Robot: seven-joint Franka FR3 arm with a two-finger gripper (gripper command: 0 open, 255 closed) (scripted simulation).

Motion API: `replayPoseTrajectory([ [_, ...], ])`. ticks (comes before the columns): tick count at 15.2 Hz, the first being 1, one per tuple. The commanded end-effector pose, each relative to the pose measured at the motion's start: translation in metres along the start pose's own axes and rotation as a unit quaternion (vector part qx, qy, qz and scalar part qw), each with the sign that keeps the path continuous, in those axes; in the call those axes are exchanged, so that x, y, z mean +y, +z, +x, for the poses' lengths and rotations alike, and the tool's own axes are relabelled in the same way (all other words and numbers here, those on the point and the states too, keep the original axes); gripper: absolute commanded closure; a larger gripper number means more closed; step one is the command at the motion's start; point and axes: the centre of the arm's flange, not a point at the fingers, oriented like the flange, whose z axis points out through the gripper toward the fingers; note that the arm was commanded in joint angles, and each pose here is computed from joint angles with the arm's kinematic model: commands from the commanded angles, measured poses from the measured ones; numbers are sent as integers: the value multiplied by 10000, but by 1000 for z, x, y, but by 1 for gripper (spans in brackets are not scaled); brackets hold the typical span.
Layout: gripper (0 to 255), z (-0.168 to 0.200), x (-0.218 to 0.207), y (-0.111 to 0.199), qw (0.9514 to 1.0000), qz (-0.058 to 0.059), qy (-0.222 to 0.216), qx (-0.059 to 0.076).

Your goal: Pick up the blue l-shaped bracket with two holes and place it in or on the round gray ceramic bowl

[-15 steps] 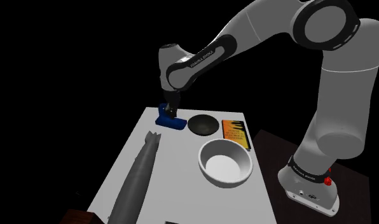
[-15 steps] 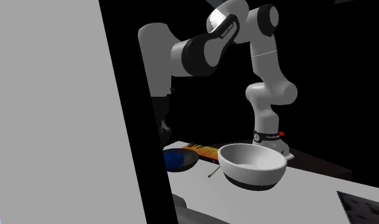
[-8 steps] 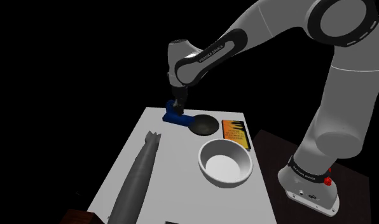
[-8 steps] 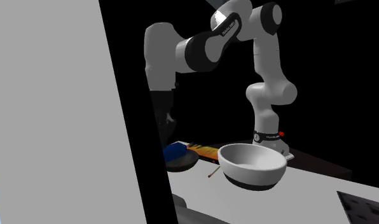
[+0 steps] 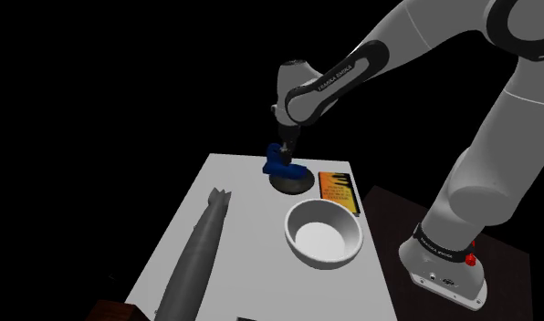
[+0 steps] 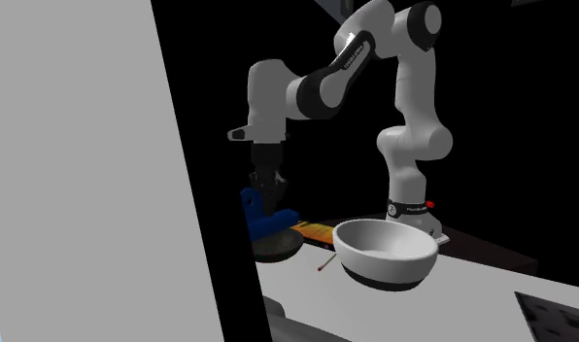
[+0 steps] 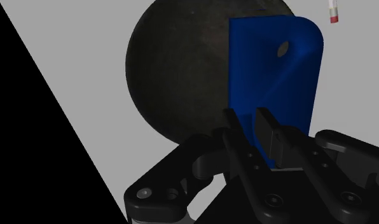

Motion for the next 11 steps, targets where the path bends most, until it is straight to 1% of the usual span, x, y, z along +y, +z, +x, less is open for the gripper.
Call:
replayPoseTrajectory([
  [1,255,-15,12,1,10000,3,-3,4],
  [9,255,-15,12,43,10000,3,-3,4],
  [10,255,-16,12,53,10000,3,-3,4],
  [11,255,-16,12,53,10000,3,-4,4],
])
